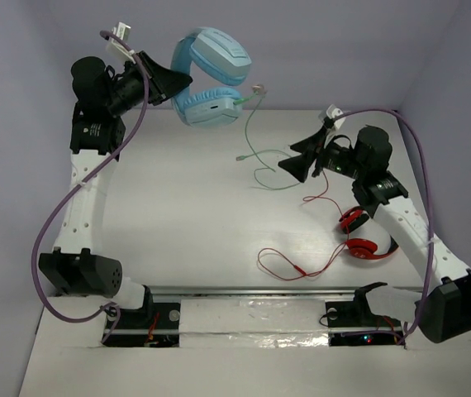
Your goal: Wrap the headphones
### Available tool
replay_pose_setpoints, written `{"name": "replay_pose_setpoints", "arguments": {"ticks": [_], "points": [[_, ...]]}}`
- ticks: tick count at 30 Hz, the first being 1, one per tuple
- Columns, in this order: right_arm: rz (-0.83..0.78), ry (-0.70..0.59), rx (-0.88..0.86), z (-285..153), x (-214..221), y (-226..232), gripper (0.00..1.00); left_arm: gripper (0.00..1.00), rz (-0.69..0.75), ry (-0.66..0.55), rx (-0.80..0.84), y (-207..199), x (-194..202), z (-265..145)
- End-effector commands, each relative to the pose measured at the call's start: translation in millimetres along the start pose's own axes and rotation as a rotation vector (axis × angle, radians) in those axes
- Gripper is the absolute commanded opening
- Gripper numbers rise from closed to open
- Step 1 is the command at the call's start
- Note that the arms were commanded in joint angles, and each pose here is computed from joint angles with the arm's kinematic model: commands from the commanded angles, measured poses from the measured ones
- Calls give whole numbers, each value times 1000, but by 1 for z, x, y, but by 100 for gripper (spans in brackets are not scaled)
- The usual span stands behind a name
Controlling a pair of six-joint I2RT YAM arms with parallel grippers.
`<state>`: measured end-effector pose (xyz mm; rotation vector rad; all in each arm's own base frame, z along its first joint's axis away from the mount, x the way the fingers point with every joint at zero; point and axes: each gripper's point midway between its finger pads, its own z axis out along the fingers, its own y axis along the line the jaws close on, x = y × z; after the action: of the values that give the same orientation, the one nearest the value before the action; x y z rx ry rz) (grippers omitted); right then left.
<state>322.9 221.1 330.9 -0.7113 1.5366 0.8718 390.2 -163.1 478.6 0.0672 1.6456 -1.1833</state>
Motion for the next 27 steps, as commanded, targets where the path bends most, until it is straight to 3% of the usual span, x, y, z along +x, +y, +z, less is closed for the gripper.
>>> {"name": "replay_pose_setpoints", "arguments": {"ticks": [1, 4, 9, 16, 27], "points": [[-1, 35, -115, -4, 12, 21, 78, 0, 24, -63, 131, -45, -30, -6], [24, 75, -110, 4, 29, 12, 78, 0, 20, -61, 138, -47, -29, -7], [68, 160, -277, 17, 57, 23, 75, 0, 30, -80, 114, -47, -29, -12], [73, 147, -303, 42, 67, 6, 74, 0, 15, -71, 132, -51, -25, -15], [78, 26, -360, 75, 52, 3, 67, 0, -39, -71, 132, -47, -18, -16]]}}
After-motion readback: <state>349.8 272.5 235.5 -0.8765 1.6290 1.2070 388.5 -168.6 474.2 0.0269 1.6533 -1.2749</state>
